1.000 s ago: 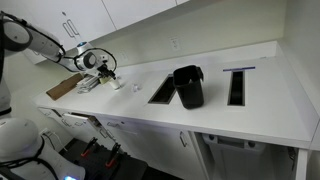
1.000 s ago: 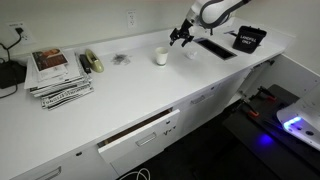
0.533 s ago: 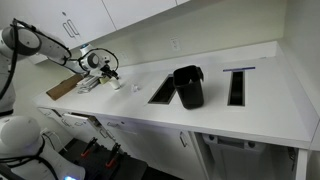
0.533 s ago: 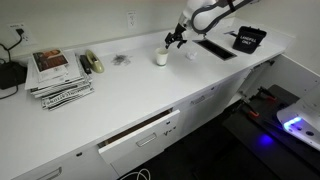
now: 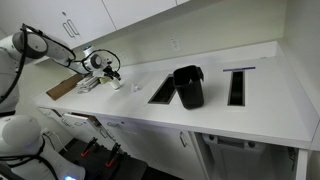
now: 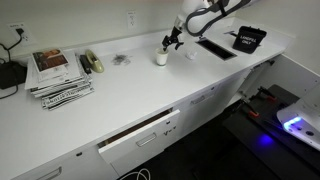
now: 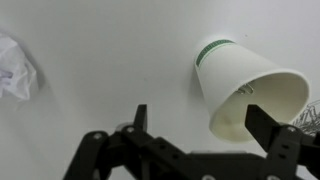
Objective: Pour the contents in the cup onto the counter top
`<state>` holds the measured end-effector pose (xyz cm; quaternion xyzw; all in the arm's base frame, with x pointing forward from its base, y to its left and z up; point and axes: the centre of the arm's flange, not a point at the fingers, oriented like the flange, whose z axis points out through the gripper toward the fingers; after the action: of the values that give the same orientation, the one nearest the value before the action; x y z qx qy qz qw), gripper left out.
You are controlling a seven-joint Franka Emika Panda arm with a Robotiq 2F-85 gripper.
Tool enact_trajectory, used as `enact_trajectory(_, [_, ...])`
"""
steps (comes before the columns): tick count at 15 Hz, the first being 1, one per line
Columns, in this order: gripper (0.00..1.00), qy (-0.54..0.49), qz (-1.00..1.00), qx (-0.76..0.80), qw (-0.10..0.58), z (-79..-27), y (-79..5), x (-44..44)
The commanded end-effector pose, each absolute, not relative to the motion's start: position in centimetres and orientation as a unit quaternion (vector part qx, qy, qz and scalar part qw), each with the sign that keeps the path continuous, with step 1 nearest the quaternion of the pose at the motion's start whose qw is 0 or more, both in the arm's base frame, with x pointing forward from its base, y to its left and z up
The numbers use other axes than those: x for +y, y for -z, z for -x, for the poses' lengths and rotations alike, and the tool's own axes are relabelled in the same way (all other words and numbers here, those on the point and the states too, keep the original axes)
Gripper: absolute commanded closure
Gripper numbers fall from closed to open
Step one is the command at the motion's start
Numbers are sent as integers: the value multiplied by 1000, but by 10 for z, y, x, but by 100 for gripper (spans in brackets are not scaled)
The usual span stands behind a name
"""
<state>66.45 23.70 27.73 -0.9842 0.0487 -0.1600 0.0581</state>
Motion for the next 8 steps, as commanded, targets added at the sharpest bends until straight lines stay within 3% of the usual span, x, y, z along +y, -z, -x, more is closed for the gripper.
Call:
enact_trajectory(1, [26, 152, 986, 53, 44, -678, -274, 245])
enact_trajectory(8, [80, 147, 987, 53, 40, -681, -266, 246])
